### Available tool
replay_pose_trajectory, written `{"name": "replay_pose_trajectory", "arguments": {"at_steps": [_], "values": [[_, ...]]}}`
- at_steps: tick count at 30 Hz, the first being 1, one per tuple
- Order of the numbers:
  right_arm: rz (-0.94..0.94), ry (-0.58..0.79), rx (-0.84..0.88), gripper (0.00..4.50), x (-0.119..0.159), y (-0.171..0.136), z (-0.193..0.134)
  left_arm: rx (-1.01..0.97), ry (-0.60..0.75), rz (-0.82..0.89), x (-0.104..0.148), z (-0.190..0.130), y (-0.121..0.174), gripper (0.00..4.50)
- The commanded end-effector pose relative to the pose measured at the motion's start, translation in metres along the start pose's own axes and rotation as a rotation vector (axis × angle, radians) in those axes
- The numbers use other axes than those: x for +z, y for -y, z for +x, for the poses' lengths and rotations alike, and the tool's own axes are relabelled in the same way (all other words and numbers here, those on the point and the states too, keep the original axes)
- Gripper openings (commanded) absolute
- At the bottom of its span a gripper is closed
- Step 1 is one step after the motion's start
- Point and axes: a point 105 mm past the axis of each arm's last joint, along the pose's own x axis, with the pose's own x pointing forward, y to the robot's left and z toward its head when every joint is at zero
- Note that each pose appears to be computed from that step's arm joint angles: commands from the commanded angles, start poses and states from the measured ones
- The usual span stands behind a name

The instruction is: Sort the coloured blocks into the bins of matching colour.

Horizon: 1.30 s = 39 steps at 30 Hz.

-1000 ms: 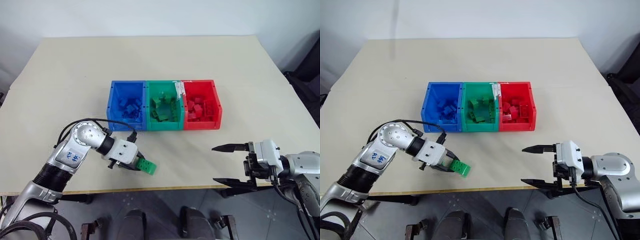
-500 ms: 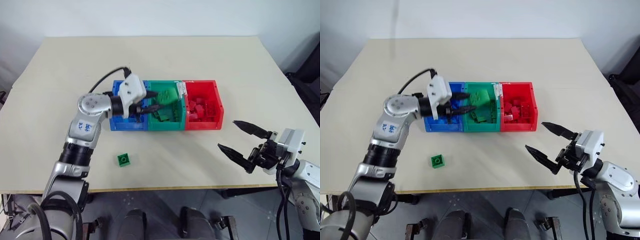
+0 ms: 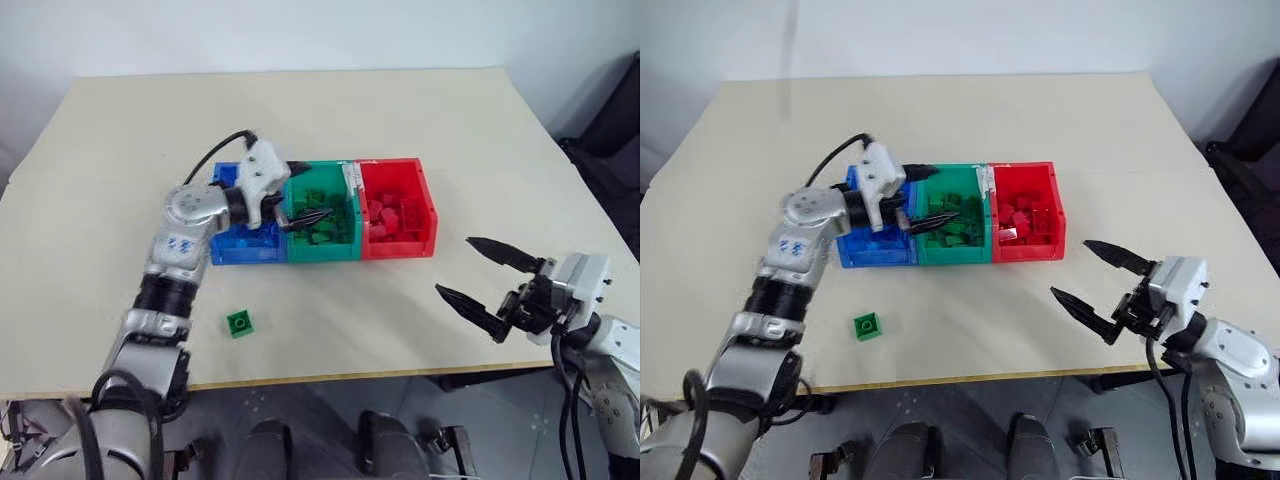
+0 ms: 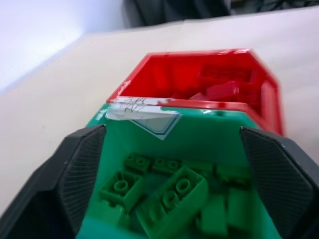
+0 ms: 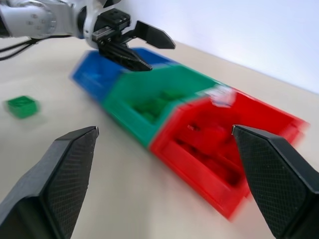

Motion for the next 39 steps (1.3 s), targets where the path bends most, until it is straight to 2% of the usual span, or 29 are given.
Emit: {"name": "replay_pose_trajectory", "arguments": {"at_steps": [1,7,10,15,18,26,32,35,39], "values": [[0.008,-0.017,0.150,4.50,-0.005,-0.008,0.010,0.049,0.036,0.074,0.015,-0.046,0.000,4.47],[0.022,-0.052,0.318,4.50,-0.016,-0.007,0.022,0.142,-0.023,0.054,0.011,-0.116,0.016,4.47],[0.056,-0.055,0.471,4.50,-0.025,-0.016,0.040,0.228,-0.188,-0.030,-0.018,-0.190,0.042,4.47],[0.056,-0.066,0.616,4.50,-0.030,-0.029,0.044,0.213,-0.315,-0.123,-0.038,-0.227,0.069,4.47],[0.046,-0.062,0.629,4.50,-0.030,-0.027,0.048,0.136,-0.334,-0.124,-0.038,-0.222,0.083,4.47],[0.039,-0.116,0.579,4.50,-0.035,-0.016,0.037,-0.045,-0.290,-0.134,-0.038,-0.156,0.108,4.47],[0.044,-0.146,0.543,4.50,-0.040,-0.020,0.029,-0.121,-0.406,-0.161,-0.066,-0.124,0.122,4.47],[0.039,-0.159,0.539,4.50,-0.040,-0.020,0.027,-0.133,-0.430,-0.171,-0.071,-0.122,0.123,3.83],[0.035,-0.170,0.522,4.50,-0.038,-0.021,0.021,-0.105,-0.434,-0.145,-0.074,-0.120,0.113,2.56]]}}
